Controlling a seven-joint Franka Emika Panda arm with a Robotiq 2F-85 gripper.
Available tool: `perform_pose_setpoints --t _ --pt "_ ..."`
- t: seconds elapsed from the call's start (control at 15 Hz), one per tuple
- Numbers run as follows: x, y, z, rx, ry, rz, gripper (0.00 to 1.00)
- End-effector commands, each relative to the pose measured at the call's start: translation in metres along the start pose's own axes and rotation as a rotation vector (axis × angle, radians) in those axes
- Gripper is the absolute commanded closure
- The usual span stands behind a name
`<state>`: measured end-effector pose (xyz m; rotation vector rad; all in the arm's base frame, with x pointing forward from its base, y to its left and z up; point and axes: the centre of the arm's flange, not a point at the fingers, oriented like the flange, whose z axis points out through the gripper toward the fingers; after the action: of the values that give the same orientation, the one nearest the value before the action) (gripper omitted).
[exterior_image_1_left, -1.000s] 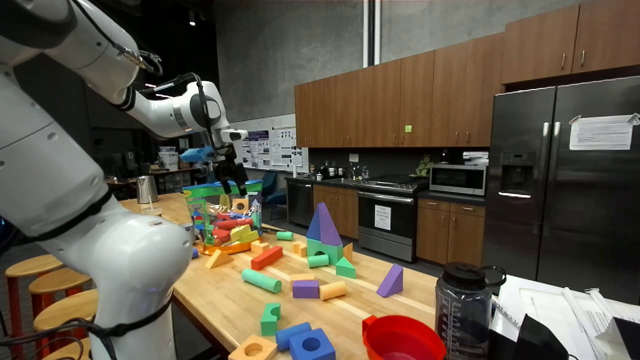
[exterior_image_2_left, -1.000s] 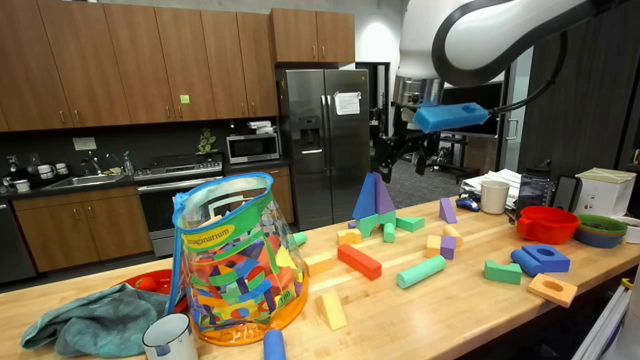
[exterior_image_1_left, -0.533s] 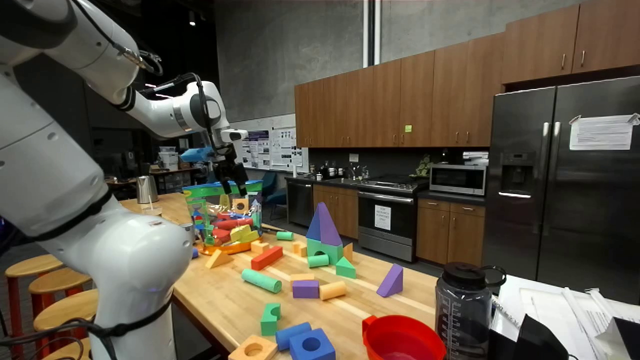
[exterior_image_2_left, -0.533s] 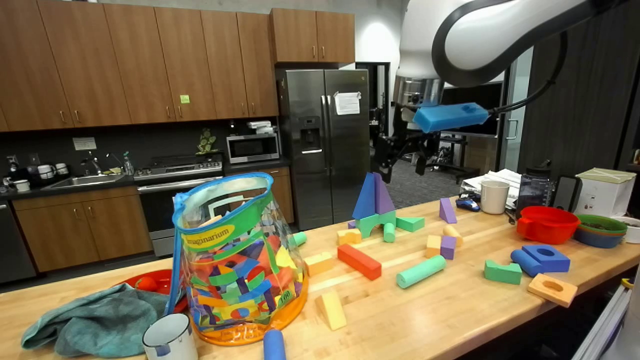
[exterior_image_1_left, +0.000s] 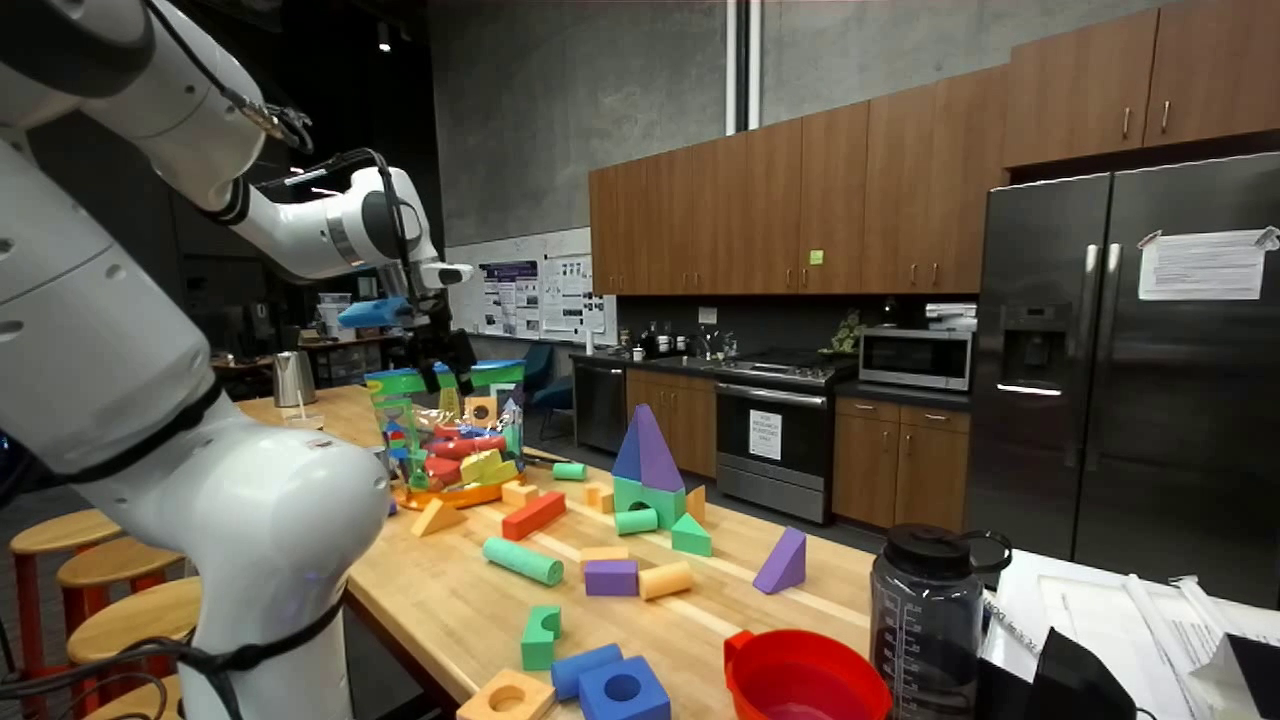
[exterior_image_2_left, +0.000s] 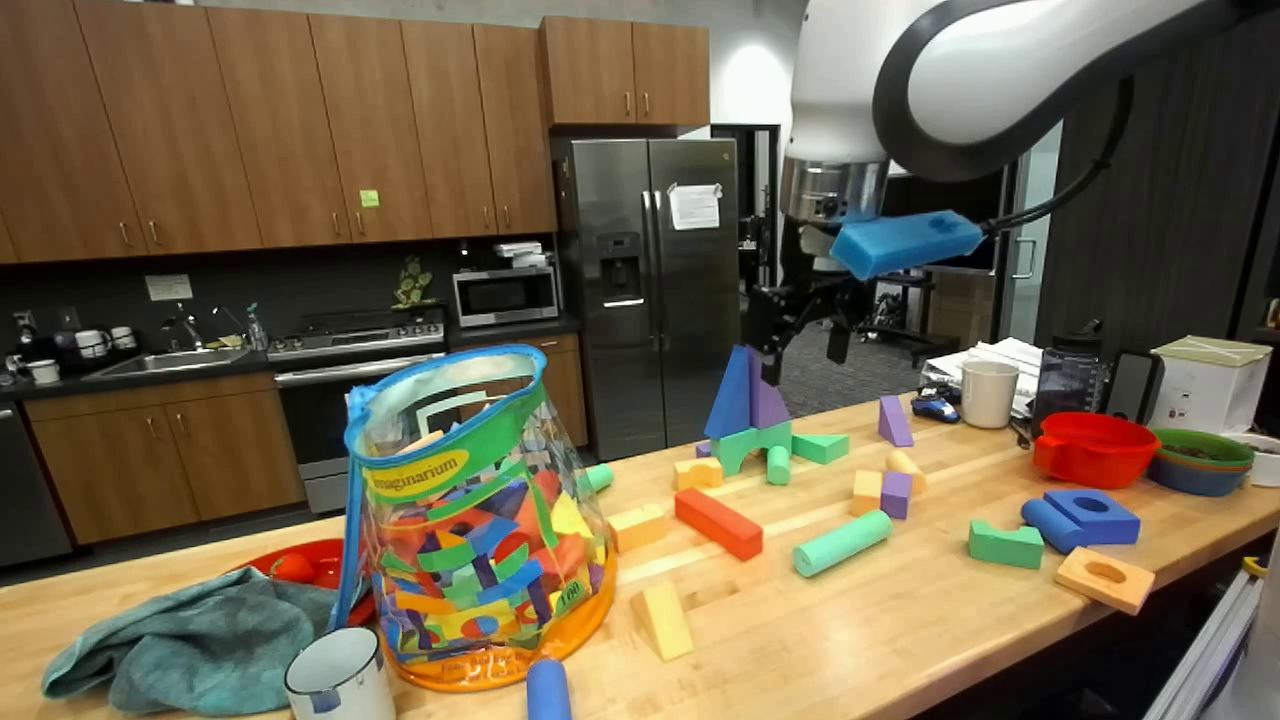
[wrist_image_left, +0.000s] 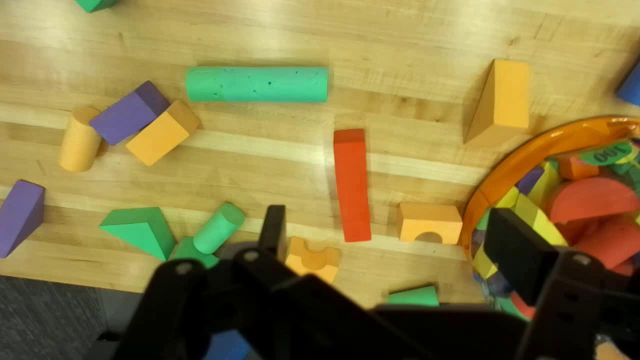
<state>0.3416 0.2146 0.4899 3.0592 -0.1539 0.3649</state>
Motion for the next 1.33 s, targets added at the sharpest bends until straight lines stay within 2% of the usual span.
perform_pose_setpoints --t 0.0,0.53,0.87,1.07,1.27 --pt "-0.021 -0.032 0.016 -0.056 -0.020 -0.074 0.00" --pt "-0.029 -0.063 0.094 -0.232 -0.017 -0.134 0.00" --pt "-0.031 -0.078 0.135 -0.264 -0.109 -0.129 0.00" --pt "-0.019 -0.078 0.173 -0.311 -0.147 -0.098 0.00" --pt "-0.010 -0.077 0.204 -0.305 -0.209 -0.070 0.00"
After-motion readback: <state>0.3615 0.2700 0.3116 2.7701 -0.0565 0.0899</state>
